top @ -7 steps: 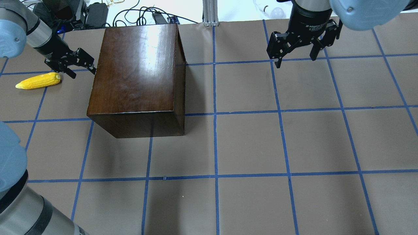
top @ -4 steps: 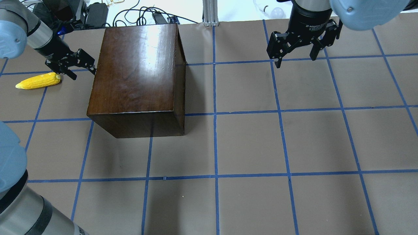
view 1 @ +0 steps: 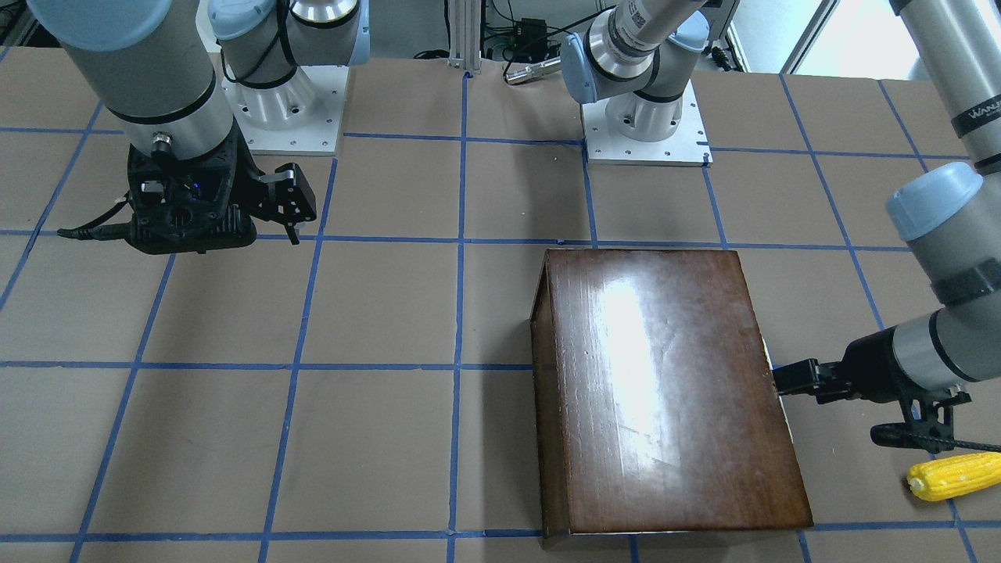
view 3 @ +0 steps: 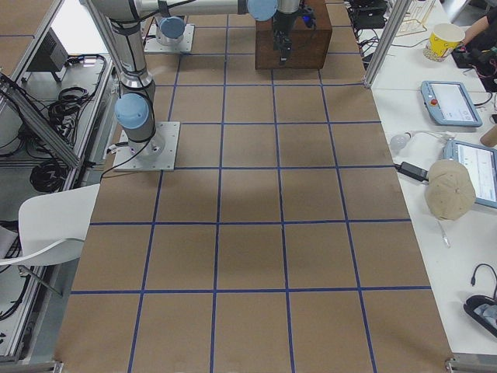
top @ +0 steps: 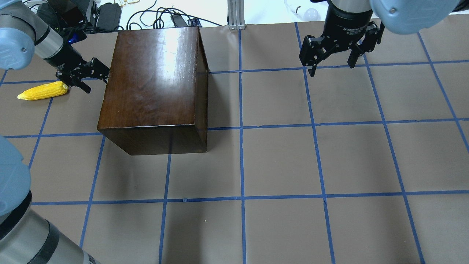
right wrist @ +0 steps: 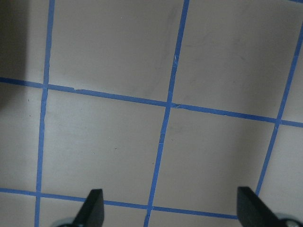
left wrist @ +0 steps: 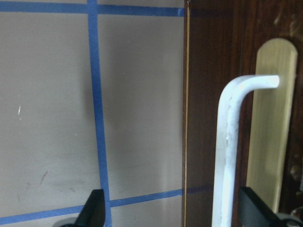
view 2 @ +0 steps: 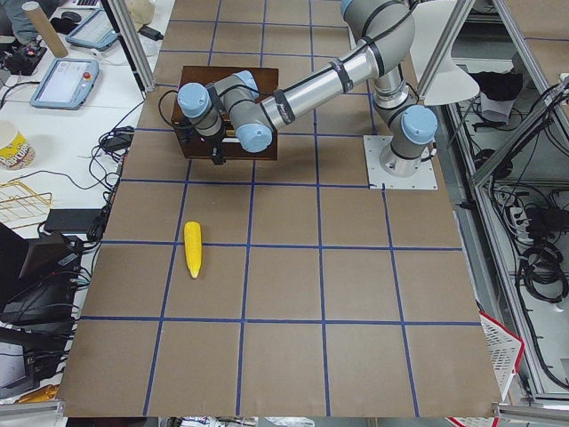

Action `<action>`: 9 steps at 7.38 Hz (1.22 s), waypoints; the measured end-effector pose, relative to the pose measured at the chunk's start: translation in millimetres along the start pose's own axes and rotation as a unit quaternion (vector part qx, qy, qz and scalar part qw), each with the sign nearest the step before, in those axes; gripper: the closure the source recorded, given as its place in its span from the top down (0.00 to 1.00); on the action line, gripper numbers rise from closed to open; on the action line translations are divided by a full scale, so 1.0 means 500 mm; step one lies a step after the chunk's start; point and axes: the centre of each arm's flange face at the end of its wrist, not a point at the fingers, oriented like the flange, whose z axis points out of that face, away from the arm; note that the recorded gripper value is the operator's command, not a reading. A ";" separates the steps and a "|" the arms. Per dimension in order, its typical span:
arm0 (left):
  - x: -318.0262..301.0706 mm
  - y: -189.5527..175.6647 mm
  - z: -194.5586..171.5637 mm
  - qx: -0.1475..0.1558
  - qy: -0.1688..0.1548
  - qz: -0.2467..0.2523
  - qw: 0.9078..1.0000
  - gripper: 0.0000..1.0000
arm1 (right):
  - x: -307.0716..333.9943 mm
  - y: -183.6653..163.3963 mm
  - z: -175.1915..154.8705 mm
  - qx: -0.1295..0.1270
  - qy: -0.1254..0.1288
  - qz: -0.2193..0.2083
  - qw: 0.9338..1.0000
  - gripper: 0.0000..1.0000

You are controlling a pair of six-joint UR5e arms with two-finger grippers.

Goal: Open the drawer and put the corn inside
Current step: 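Hook the drawer handle with the left gripper and pull the drawer open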

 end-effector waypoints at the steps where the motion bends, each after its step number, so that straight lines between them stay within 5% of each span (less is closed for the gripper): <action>1: -0.004 -0.001 0.006 -0.002 0.001 -0.001 1.000 0.98 | 0.000 0.000 0.000 0.000 0.000 0.000 1.000 1.00; 9: -0.018 -0.012 0.032 0.016 -0.007 0.002 1.000 0.98 | 0.000 0.000 0.000 0.000 0.000 0.000 1.000 1.00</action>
